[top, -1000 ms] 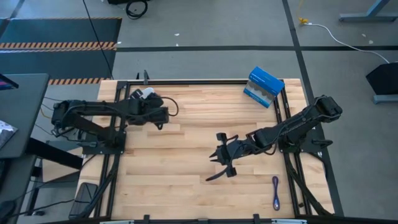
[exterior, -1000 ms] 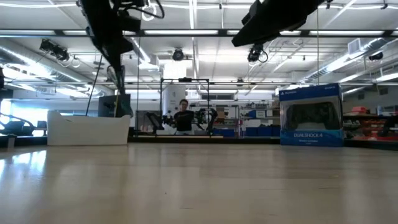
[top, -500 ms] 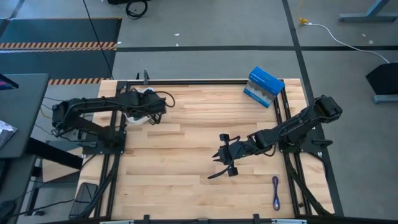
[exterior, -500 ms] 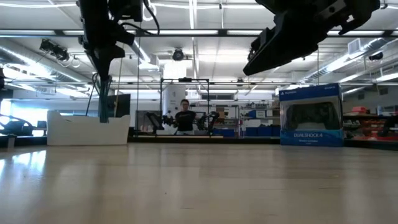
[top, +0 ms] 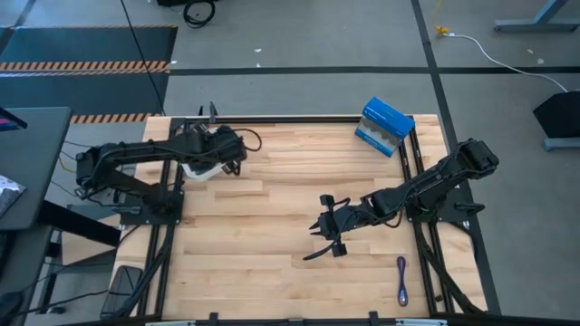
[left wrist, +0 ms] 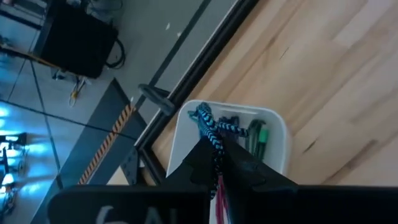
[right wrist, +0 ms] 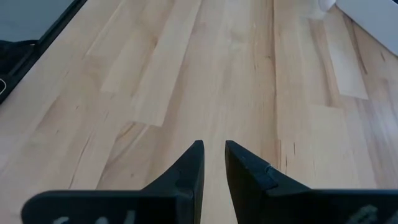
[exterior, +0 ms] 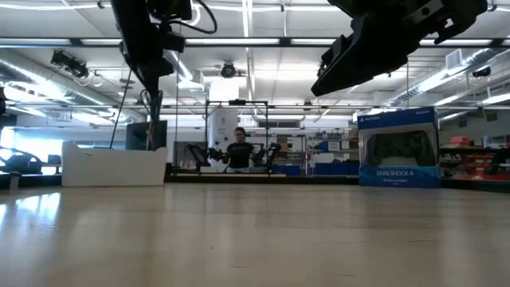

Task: Pick and place USB-C Cables
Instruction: Put the blue charger cable into the white bin, then put the purple charger cable into the white bin

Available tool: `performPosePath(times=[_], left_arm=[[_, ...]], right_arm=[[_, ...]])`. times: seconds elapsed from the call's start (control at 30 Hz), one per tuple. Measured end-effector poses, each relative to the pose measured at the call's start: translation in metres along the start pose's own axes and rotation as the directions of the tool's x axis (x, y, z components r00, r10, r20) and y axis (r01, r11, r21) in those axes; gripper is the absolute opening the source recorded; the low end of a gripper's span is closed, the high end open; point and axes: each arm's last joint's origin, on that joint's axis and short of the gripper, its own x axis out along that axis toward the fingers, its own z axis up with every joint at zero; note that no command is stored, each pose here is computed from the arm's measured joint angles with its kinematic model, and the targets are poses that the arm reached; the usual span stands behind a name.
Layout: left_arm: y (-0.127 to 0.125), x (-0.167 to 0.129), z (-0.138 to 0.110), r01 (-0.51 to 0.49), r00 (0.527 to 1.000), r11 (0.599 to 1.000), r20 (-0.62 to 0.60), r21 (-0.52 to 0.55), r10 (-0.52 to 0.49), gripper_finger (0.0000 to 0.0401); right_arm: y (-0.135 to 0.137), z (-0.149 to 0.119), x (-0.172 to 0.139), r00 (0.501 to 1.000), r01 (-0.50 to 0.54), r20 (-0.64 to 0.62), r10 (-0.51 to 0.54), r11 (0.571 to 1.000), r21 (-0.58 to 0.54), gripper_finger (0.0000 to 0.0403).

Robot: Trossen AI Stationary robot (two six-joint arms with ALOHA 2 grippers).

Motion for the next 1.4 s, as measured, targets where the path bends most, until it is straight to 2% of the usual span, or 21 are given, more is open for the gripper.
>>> performPosePath(times=[0.1, 0.2, 0.47, 0.77, 0.97, 1.23, 1.4], left_arm=[[-0.002, 0.006, -0.004, -0.001, 1.0, 1.0, -0.009, -0.002, 0.001, 0.0021], [-0.003, 0.012, -0.018, 0.002, 0.999, 1.0, -0.039, 0.02, -0.001, 0.0021], [-0.01, 0.044, -0.05, 0.035, 0.979, 0.999, -0.201, 0.014, -0.032, 0.0029], [-0.004, 0.052, -0.055, 0.076, 0.955, 0.996, -0.284, -0.035, -0.083, 0.007], [0.002, 0.054, -0.06, 0.075, 0.933, 0.996, -0.348, -0.055, -0.089, 0.0115], [0.005, 0.051, -0.068, 0.041, 0.903, 0.998, -0.426, -0.042, -0.055, 0.0201], [0.006, 0.049, -0.064, 0.044, 0.909, 0.998, -0.413, -0.048, -0.06, 0.0228]], right_arm=[[0.0, 0.0, 0.0, 1.0, 0.0, 0.0, 0.0, 1.0, 0.003, 0.0071], [0.0, 0.0, 0.0, 1.0, -0.001, -0.001, 0.001, 1.0, 0.002, 0.0071], [0.0, 0.0, 0.0, 1.0, 0.002, 0.002, -0.002, 1.0, 0.002, 0.0071], [0.0, 0.0, 0.0, 1.0, 0.004, 0.002, -0.004, 1.0, 0.001, 0.0071], [0.0, 0.0, 0.0, 1.0, 0.004, 0.002, -0.004, 1.0, 0.001, 0.0071], [0.0, 0.0, 0.0, 1.0, 0.005, 0.002, -0.005, 1.0, 0.001, 0.0071], [0.0, 0.0, 0.0, 1.0, 0.005, 0.002, -0.005, 1.0, 0.002, 0.0071]])
